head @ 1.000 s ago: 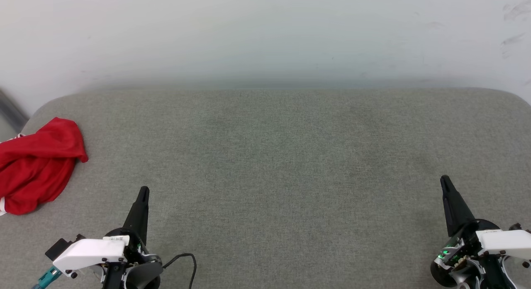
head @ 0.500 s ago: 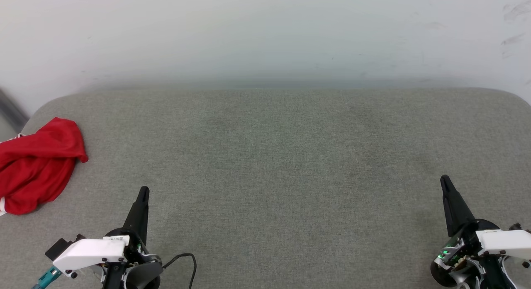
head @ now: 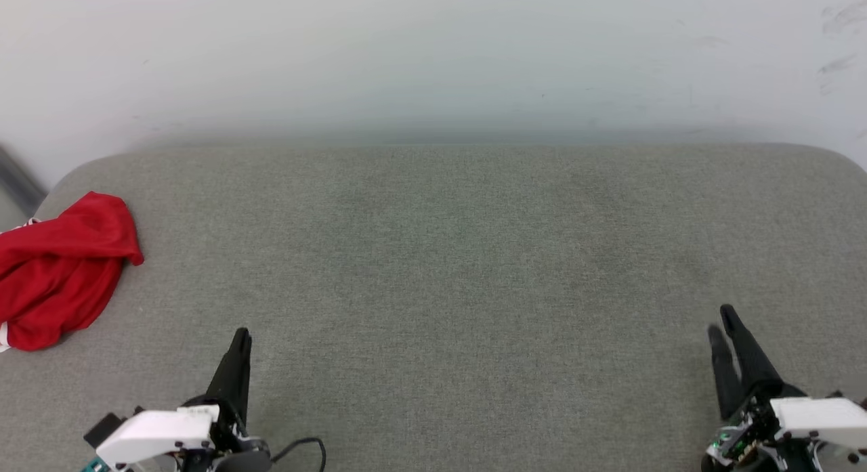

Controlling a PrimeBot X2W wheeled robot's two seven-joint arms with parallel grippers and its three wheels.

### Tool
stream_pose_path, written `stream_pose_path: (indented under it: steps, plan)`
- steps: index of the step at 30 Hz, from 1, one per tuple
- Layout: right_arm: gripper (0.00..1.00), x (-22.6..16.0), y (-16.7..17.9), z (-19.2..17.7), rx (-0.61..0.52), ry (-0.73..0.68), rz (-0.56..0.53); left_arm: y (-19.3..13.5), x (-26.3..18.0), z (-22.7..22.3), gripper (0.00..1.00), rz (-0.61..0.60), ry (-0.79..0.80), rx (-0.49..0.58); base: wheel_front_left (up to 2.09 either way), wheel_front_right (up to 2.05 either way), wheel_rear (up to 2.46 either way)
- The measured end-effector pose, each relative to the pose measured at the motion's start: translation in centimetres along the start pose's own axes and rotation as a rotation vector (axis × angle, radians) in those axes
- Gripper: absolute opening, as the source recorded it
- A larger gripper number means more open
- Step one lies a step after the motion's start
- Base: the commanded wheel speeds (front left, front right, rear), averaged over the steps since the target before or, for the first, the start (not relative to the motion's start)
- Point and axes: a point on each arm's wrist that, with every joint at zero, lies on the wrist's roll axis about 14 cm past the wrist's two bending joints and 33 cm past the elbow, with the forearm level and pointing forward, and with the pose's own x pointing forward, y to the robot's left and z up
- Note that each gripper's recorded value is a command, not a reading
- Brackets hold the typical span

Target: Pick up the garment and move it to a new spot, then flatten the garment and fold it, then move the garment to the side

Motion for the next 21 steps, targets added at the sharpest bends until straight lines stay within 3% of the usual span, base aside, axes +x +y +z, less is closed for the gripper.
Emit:
stream_pose_path:
  steps: [10, 21]
  plan:
    - [1.00, -0.5, -0.5, 0.7, -0.077, -0.042, -0.016, 0.2, -0.3, 0.4, 1.00, 0.010, -0.035, 0.067, 0.00, 0.00, 0.00]
    - [1.00, -0.6, 1.0, 1.4, -0.301, -0.079, 0.018, -1.2, 0.1, 0.7, 1.00, 0.006, -0.066, 0.279, 0.00, 0.00, 0.00]
